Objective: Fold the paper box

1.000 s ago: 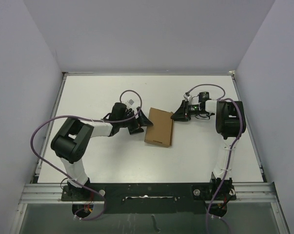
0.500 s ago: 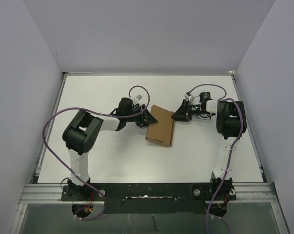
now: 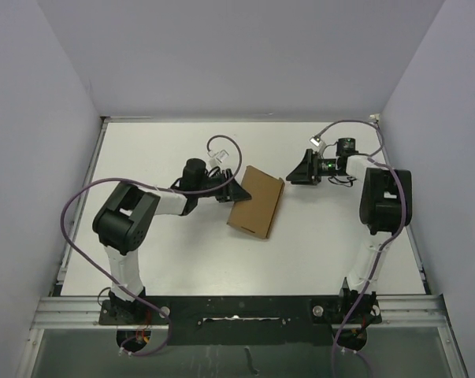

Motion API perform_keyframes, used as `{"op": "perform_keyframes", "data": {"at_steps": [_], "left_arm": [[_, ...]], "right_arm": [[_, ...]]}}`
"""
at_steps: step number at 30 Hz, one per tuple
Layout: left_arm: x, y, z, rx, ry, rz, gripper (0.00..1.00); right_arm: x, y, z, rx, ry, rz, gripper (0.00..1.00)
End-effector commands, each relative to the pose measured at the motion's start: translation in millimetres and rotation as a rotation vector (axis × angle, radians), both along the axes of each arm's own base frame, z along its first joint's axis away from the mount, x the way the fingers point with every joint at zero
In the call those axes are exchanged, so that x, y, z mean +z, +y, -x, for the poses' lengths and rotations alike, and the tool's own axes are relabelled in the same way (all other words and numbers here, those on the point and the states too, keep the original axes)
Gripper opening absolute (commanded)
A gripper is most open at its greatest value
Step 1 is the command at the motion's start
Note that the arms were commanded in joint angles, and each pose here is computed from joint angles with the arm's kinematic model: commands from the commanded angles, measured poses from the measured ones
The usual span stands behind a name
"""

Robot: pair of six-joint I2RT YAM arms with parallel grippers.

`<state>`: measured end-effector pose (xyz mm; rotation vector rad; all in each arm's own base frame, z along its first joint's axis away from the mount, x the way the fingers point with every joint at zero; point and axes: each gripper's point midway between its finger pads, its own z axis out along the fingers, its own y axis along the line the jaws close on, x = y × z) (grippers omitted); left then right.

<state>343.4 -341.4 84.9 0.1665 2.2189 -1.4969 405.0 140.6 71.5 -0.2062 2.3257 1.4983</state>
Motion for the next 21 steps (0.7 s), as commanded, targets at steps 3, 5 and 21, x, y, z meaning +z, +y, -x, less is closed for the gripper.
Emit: {"op": "perform_keyframes", "data": {"at_steps": [3,5,21], "left_arm": [[80.7,14.8,7.8,-0.074,-0.498,0.078,0.31],[85.1,19.6,13.6,-0.086,-0.598,0.071,0.30],[83.0,28.3,42.8,-0.230,-1.081,0.044,0.26]], "right_arm": [[94.2,-2.3,3.9,0.087,-0.378,0.042,0.58],[108.0,-3.4,8.7,0.106,-0.468,0.071,0.58],[128.3,13.3,63.8,0.290,-0.979,0.156,0.64]]}}
